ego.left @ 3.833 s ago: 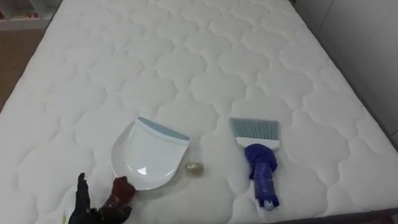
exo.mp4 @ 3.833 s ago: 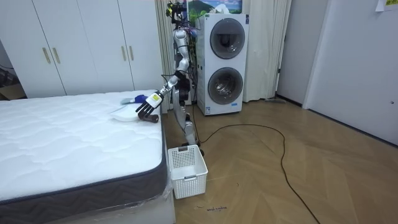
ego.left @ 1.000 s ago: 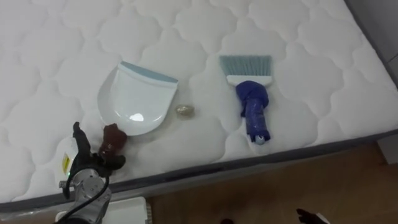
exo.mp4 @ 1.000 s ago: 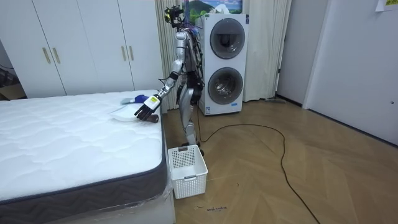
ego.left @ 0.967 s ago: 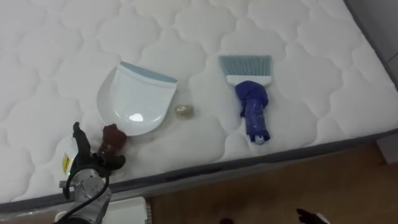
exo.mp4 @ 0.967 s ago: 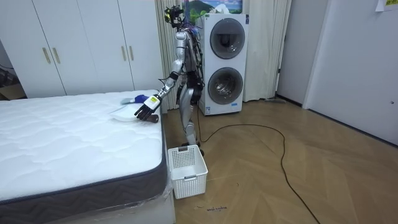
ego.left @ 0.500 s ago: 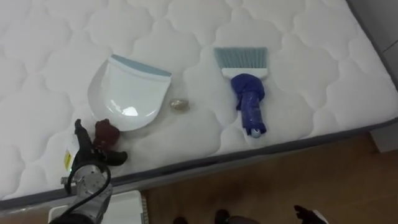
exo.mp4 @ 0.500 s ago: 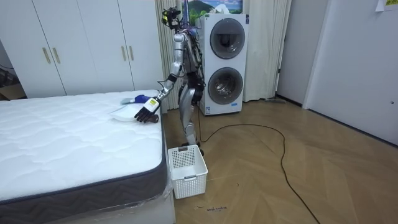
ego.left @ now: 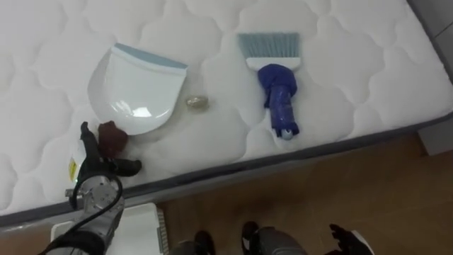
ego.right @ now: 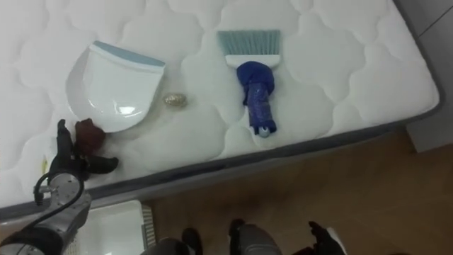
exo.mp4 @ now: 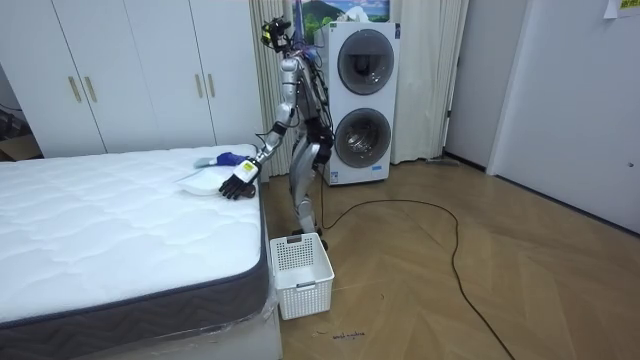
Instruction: Clean bed
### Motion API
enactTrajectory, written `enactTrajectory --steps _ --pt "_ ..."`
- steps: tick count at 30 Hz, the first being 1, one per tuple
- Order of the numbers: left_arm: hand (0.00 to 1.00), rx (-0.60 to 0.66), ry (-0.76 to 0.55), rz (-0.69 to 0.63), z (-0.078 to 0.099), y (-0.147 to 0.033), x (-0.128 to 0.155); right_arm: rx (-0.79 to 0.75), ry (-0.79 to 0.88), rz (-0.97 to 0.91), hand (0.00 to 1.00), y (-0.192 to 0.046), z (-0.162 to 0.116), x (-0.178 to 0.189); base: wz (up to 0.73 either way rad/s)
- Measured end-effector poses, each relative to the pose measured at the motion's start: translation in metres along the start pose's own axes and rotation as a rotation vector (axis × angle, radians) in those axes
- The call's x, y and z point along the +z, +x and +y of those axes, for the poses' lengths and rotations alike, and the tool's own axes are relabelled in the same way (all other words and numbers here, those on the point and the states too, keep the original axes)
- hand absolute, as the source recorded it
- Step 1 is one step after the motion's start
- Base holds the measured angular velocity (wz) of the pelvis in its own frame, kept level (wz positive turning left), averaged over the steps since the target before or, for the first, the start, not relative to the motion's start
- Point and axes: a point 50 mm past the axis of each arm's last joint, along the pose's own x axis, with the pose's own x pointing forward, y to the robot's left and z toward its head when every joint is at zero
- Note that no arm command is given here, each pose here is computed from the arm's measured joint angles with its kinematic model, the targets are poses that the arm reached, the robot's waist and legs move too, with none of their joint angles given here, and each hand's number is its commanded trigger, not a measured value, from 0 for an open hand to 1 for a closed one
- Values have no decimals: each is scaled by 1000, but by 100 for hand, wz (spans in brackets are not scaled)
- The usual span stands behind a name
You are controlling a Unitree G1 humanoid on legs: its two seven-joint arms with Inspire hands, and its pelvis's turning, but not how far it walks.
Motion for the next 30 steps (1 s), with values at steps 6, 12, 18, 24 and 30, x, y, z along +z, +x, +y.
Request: enactTrajectory --steps 6,12,18,24,30 --pt "37 0 24 22 2 2 -2 -8 -7 26 0 0 0 -4 -4" --pt "100 -18 105 31 9 8 -3 -5 -37 48 0 0 0 -5 1" --pt "100 19 120 60 24 19 2 3 -108 52 0 0 1 -3 4" --pt "100 11 81 119 21 17 -2 -22 -86 48 0 0 1 0 0" --pt "100 -12 96 132 15 14 -4 -33 -67 51 0 0 3 -1 0"
